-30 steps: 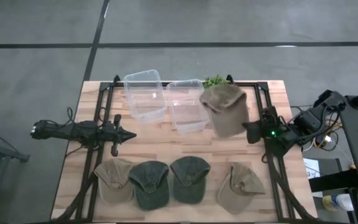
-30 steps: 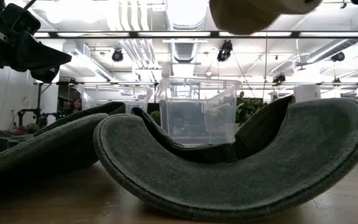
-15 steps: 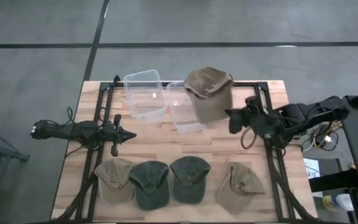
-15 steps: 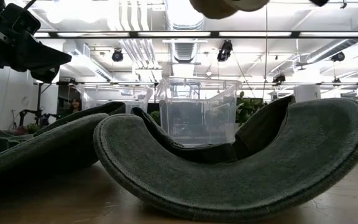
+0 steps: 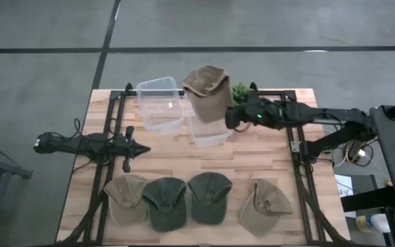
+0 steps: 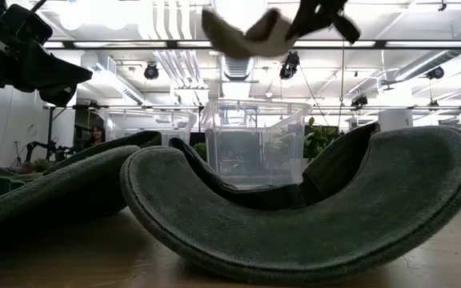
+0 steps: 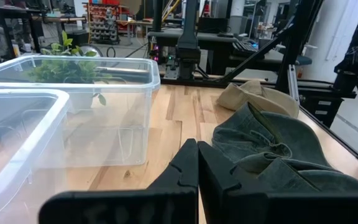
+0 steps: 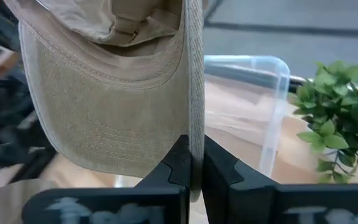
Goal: Pick & Place hat
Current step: Put the top brown cap into the right transparent bin
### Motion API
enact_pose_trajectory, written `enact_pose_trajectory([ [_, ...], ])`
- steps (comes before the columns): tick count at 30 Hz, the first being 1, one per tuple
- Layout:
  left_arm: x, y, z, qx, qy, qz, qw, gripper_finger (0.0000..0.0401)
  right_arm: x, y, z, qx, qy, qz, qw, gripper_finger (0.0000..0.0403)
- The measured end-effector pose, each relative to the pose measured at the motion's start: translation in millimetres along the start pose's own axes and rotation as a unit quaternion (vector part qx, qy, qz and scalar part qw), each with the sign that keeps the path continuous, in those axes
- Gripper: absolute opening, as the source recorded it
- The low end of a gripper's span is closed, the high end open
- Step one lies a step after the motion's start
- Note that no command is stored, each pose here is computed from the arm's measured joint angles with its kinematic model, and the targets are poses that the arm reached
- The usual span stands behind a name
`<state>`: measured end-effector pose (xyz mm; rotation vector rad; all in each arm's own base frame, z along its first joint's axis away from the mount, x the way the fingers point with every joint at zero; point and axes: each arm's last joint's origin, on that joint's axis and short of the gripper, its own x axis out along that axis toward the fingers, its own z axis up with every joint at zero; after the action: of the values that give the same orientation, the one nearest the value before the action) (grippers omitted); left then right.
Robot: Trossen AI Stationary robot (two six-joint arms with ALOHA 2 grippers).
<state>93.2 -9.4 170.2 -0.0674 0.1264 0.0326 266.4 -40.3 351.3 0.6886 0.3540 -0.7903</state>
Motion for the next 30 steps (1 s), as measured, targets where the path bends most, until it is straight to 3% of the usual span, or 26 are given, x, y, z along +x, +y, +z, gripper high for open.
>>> enact_pose_trajectory([
  [8,0.0,0.0,0.0,0.000,0.000,0.000,1.000,0.0000,64.3,-15.6,-3.9,0.016,0.083,-0.044,0.995,0.0013],
  [14,0.0,0.0,0.0,0.000,0.000,0.000,1.000,0.0000,95.9,-22.3,-13.0,0.021,0.125,-0.067,0.990,0.0013],
  [24,0.0,0.0,0.0,0.000,0.000,0.000,1.000,0.0000,104.6,-24.6,-16.8,0.032,0.149,-0.066,0.986,0.0020],
  [30,0.0,0.0,0.0,0.000,0.000,0.000,1.000,0.0000,101.9,-24.9,-17.4,0.040,0.165,-0.060,0.984,0.0086],
])
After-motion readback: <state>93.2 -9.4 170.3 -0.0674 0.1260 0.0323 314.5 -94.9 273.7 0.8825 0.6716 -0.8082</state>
